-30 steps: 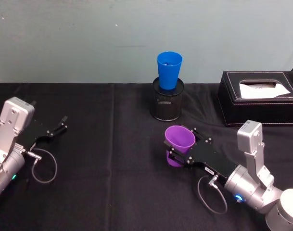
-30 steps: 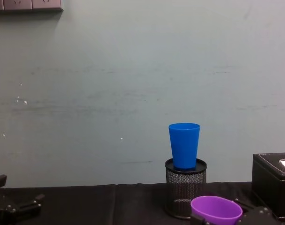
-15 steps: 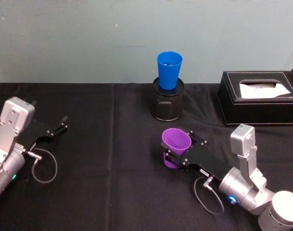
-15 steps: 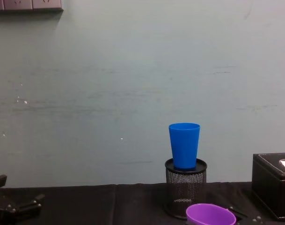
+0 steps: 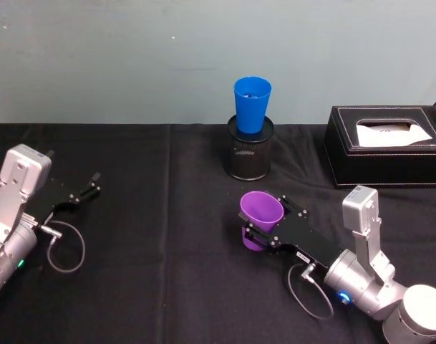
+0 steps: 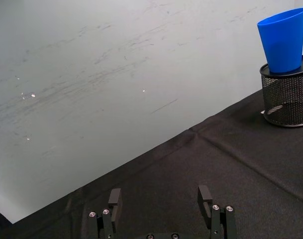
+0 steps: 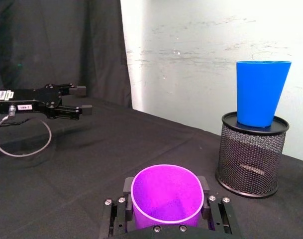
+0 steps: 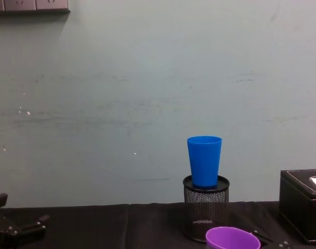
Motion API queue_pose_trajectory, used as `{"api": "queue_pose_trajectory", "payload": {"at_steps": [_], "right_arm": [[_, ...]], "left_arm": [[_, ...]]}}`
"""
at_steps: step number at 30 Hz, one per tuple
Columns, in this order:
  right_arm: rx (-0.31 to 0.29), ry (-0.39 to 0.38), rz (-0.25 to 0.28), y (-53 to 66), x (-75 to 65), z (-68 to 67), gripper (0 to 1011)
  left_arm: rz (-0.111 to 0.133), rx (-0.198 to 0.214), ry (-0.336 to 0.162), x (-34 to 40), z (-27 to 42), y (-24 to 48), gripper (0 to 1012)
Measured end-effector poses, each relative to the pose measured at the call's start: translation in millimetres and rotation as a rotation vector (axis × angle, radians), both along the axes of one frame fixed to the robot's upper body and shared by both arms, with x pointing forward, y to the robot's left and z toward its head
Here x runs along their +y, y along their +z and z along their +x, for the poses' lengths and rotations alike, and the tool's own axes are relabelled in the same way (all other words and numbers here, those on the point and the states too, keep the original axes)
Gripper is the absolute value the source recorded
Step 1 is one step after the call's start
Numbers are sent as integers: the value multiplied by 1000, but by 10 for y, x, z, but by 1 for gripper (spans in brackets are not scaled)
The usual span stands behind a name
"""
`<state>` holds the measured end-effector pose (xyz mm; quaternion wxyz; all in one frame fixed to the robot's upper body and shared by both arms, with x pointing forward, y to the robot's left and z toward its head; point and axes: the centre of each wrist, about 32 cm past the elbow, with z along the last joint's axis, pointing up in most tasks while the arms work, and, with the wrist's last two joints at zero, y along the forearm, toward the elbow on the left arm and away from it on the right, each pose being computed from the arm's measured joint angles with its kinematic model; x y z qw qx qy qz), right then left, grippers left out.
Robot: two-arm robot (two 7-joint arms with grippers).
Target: Pick up one cup with a gripper and tap it against the other cup.
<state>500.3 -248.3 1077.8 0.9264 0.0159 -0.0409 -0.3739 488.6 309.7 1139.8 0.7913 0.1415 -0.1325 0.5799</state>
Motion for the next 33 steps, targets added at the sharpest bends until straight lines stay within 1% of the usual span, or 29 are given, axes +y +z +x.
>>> {"api": "queue_pose_trajectory", "payload": {"at_steps": [2, 3, 5, 6, 10, 12, 16, 18, 21, 25, 27, 28, 31, 33], "right_arm": [[0, 0, 0, 1, -1, 0, 761], [0, 0, -1, 1, -1, -1, 807], [0, 1, -1, 2, 0, -1, 833], [0, 1, -1, 2, 0, -2, 882], [0, 1, -2, 3, 1, -3, 984], [0, 1, -2, 3, 1, -3, 1004], [1, 0, -2, 3, 1, -4, 1004], [-9, 0, 2, 36, 8, -8, 1004], [-34, -3, 17, 147, 10, -18, 1004], [-49, -7, 25, 248, 5, -37, 1004], [-58, -17, 31, 328, -10, -60, 1004], [-62, -32, 34, 380, -28, -83, 1004], [-67, -67, 38, 458, -57, -120, 1004], [-66, -107, 38, 523, -89, -163, 1004]], "left_arm": [[0, 0, 0, 0, 0, 0, 1000], [0, 0, 0, 0, 0, 0, 1000], [0, 0, 0, 0, 0, 0, 1000], [0, 0, 0, 0, 0, 0, 1000], [0, 0, 0, 0, 0, 0, 1000], [0, 0, 0, 0, 0, 0, 1000], [0, 0, 0, 0, 0, 0, 1000], [0, 0, 0, 0, 0, 0, 1000], [0, 0, 0, 0, 0, 0, 1000], [0, 0, 0, 0, 0, 0, 1000], [0, 0, 0, 0, 0, 0, 1000], [0, 0, 0, 0, 0, 0, 1000], [0, 0, 0, 0, 0, 0, 1000], [0, 0, 0, 0, 0, 0, 1000]]}}
